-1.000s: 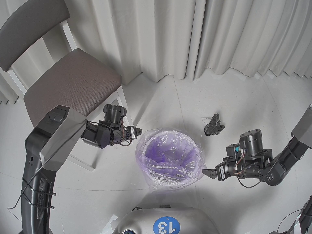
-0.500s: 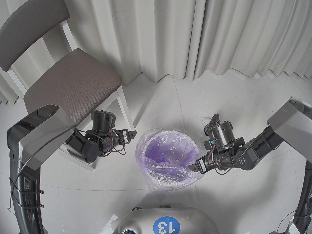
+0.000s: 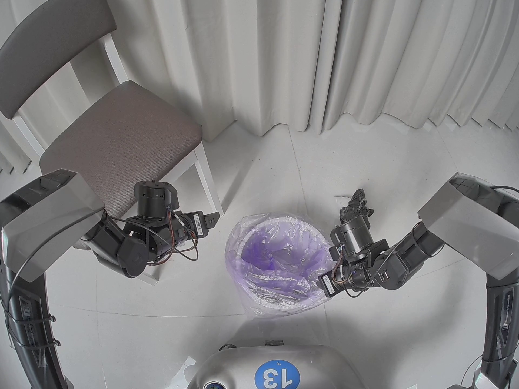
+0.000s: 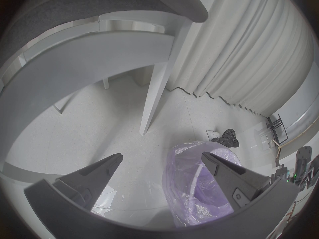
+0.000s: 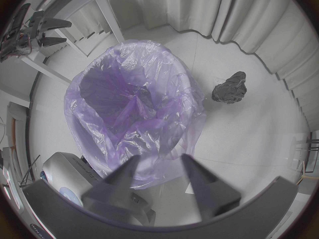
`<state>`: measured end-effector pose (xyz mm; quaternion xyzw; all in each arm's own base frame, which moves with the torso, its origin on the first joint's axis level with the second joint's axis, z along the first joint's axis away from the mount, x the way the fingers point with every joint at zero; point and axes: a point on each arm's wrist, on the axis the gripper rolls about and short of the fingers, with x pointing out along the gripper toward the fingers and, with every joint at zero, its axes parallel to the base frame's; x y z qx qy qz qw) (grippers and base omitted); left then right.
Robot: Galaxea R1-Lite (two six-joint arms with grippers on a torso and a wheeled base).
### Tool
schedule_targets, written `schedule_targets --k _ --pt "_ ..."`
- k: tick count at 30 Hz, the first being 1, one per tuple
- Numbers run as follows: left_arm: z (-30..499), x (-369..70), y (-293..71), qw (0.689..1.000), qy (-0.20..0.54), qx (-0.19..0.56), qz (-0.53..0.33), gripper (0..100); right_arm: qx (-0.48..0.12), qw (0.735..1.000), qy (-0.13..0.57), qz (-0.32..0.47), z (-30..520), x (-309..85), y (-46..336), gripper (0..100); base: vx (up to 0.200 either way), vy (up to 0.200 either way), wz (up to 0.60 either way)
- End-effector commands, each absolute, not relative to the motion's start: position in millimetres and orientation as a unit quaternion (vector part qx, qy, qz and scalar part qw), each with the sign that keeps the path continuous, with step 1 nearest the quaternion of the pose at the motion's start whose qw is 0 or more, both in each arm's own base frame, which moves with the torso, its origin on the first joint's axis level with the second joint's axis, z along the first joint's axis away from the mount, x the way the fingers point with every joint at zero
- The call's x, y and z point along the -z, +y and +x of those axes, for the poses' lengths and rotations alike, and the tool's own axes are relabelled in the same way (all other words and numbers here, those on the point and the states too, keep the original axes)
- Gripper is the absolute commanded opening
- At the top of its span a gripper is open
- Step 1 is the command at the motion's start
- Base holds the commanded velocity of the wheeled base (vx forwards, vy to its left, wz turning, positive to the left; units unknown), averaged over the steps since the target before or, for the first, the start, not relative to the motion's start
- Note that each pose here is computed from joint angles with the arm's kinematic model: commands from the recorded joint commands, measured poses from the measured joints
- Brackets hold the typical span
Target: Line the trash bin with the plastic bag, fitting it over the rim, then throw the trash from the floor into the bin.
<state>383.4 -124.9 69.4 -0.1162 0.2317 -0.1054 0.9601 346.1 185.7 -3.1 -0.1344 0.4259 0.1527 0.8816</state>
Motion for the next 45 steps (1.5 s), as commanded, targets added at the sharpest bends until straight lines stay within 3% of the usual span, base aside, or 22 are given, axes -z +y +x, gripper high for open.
schedule_targets --k 1,24,31,37,45 --pt "380 -74 -124 0.962 0.224 0.107 -0.118 100 -0.151 0.88 0.43 -0.135 345 6 185 0 0.0 0.0 0.0" --pt "360 -93 -117 0.967 0.195 0.109 -0.124 100 -0.148 0.875 0.439 -0.14 303 0 162 0 0.0 0.0 0.0" --pt "357 -92 -121 0.966 0.198 0.114 -0.122 100 -0.145 0.859 0.469 -0.148 302 41 162 0 0.0 0.0 0.0" --pt "357 -93 -121 0.966 0.198 0.114 -0.122 100 -0.151 0.867 0.455 -0.138 318 44 169 0 0.0 0.0 0.0" --pt "342 -125 -110 0.973 0.16 0.104 -0.129 100 -0.141 0.869 0.461 -0.111 381 41 172 0 0.0 0.0 0.0"
